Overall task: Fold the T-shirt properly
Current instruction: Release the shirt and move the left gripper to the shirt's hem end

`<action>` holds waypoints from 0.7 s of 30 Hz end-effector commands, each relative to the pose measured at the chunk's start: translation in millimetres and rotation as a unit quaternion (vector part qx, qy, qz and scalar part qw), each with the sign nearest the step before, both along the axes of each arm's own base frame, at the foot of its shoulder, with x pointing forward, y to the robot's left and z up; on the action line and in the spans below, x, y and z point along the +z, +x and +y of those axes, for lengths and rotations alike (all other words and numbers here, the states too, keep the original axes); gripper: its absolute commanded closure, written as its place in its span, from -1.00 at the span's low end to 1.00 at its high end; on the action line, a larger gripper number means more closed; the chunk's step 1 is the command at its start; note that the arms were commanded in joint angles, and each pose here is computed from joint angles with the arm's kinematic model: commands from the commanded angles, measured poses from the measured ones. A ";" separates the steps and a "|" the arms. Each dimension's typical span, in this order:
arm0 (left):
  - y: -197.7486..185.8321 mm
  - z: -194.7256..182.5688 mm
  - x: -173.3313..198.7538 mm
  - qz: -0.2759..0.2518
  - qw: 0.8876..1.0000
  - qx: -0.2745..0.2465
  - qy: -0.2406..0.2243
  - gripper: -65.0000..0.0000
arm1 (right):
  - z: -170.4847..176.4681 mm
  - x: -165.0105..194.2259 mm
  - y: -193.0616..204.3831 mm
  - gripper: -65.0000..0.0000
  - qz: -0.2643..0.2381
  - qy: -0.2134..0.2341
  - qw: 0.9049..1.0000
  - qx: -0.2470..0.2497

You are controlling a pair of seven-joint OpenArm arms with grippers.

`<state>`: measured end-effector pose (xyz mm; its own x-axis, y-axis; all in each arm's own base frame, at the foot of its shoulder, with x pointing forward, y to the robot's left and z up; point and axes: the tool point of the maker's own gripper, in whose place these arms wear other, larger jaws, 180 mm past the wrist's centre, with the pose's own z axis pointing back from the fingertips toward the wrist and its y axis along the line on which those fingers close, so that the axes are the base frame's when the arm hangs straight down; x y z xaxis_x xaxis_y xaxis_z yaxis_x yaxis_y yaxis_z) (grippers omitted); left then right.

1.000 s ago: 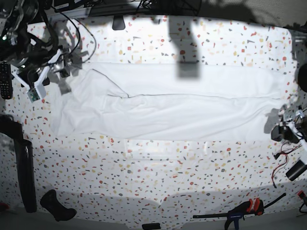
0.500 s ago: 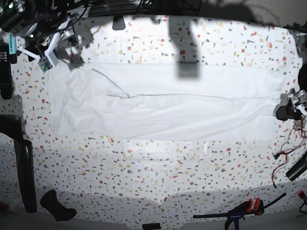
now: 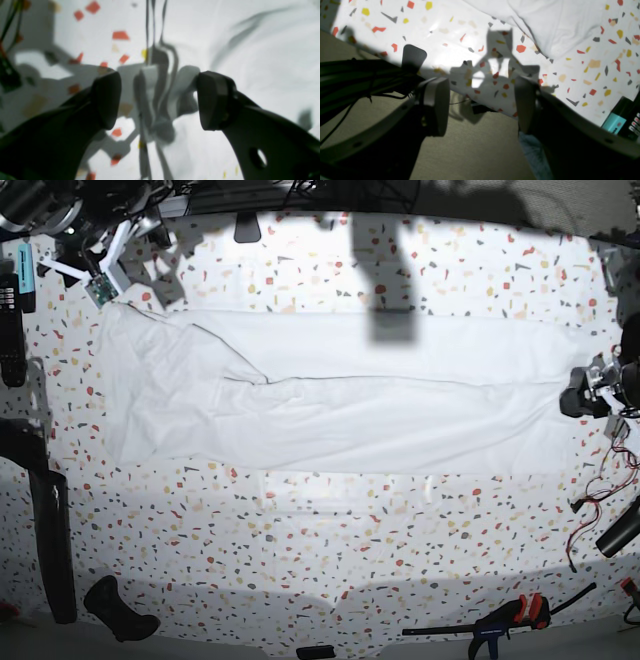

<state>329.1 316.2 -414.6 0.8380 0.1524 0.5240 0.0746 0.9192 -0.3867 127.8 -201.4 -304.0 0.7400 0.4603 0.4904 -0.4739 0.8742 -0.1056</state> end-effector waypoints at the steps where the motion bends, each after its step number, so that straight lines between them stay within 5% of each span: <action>1: 2.6 10.8 2.0 0.000 1.000 0.010 0.014 -0.40 | 2.3 5.9 2.7 -0.22 -0.012 0.000 1.000 0.009; 5: -11.6 7.5 -9.6 0.037 0.999 0.014 -0.009 -0.40 | 2.3 6.0 2.7 -0.22 -0.012 0.000 1.000 0.009; 11: -14.7 -26.1 10.4 0.042 0.991 -0.003 -0.129 -0.40 | 2.8 6.6 3.6 -0.22 -0.015 0.001 1.000 0.010; 21: -7.0 -24.2 14.4 0.021 0.991 0.010 -0.132 -0.37 | 2.8 6.7 3.7 -0.22 -0.015 0.001 1.000 0.010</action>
